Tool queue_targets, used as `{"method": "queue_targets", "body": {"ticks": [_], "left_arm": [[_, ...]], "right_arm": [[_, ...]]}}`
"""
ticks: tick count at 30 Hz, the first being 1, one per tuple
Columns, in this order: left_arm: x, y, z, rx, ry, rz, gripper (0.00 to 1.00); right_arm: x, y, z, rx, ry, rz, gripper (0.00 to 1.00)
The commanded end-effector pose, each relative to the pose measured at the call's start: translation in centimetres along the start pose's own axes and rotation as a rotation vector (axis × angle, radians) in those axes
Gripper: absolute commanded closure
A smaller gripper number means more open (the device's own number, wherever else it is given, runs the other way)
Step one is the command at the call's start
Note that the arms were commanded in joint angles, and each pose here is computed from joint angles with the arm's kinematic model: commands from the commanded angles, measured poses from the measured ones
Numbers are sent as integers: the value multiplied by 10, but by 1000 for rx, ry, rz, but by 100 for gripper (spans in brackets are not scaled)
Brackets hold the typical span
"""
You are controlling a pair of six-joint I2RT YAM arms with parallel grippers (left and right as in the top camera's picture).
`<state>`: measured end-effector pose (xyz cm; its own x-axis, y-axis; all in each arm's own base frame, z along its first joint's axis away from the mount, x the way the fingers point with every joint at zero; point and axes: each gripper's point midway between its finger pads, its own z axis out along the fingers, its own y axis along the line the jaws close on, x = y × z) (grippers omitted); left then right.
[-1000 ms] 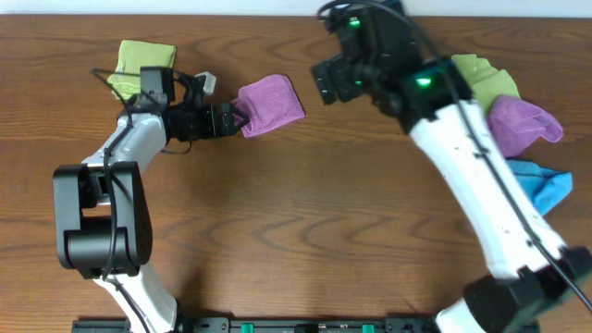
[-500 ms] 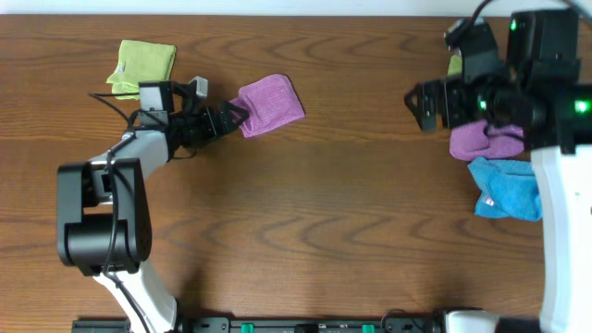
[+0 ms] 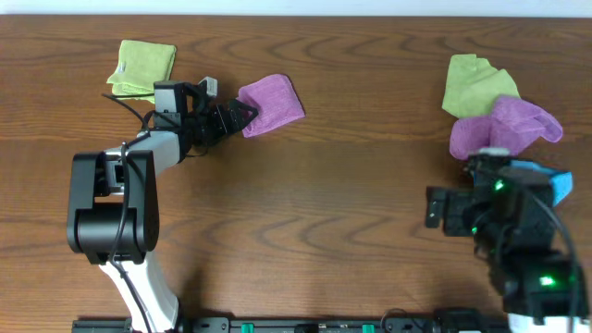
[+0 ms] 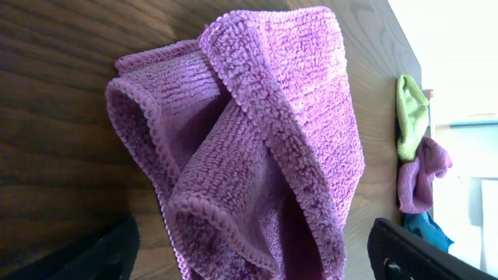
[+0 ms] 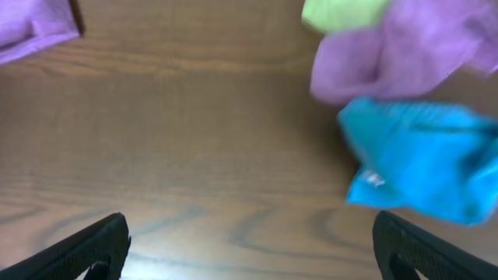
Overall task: Fold the cloth
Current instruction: 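Hand the purple bundle from the right gripper to the left gripper, then carry the purple bundle with the left gripper over the folded green cloth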
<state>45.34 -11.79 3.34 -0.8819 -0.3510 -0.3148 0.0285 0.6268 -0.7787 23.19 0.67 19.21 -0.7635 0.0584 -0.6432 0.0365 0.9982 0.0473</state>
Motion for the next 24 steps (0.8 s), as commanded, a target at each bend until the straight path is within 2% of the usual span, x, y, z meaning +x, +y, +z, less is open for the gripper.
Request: {"method": "queue_targets", "body": {"ticks": [1,12,13,14,15,16,19,24], "left_arm": [[10,24,10,-63,15,-68,4],[28,28,61,20,25,-170,3],[31,27,67,39,32,-180,10],[36,29,72,50,45,-197,40],[38,32,77,53,50,-216,78],[39,33,80,62,56,-239,94],[24,16,82,148,47,-194,94],[-45,-40,67,330,-33,-107,95]], "right_arm": [[9,5,12,-37,-2,135,1],[7,24,19,-146,22,142,1],[8,25,19,-149,27,142,1],[9,26,19,-157,32,143,1],[10,27,18,-163,36,143,1],[11,27,18,-162,39,143,1],[14,27,18,-160,50,144,1],[14,27,18,-160,51,144,1]]}}
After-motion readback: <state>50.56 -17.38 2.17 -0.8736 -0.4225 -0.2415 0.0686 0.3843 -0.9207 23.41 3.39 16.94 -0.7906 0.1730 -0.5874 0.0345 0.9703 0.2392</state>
